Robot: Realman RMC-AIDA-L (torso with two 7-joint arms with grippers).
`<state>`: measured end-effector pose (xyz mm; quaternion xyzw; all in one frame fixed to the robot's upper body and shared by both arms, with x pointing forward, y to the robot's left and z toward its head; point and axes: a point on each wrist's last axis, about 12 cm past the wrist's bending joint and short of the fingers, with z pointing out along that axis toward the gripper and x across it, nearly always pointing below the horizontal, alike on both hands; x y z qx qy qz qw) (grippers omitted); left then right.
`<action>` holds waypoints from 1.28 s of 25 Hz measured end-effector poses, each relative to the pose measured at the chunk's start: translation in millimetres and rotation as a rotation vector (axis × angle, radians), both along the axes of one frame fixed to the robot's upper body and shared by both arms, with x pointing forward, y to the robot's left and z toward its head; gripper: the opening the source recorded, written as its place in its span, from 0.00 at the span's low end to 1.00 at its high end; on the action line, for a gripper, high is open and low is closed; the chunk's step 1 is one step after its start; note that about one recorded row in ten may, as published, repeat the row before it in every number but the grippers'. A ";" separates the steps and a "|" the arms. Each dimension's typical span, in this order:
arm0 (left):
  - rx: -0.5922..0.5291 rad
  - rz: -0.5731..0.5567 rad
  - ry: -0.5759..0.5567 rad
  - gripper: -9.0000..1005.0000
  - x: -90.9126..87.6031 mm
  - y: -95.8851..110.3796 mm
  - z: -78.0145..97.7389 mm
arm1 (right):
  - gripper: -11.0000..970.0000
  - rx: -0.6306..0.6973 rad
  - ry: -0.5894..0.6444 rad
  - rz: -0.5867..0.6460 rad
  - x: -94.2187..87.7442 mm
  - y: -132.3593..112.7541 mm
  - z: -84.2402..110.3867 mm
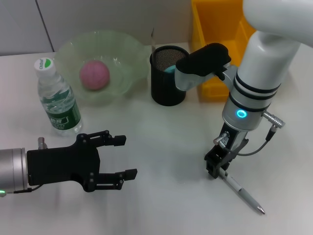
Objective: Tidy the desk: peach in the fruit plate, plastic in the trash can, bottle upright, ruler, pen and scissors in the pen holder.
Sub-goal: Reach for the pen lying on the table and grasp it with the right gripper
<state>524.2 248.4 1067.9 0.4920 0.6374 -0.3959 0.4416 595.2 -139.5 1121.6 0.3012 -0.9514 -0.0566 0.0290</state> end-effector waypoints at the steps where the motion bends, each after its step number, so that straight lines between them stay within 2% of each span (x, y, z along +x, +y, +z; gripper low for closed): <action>1: 0.000 0.000 0.000 0.83 -0.1 0.0 0.0 | 0.31 -0.001 0.000 0.000 0.0 0.1 0.0; 20: 0.001 -0.003 0.001 0.83 -0.3 0.1 -0.2 | 0.31 -0.007 0.001 0.002 0.0 0.7 0.8; 32: 0.003 -0.003 -0.001 0.83 -0.1 0.3 0.0 | 0.31 -0.056 -0.013 0.032 -0.6 7.9 3.3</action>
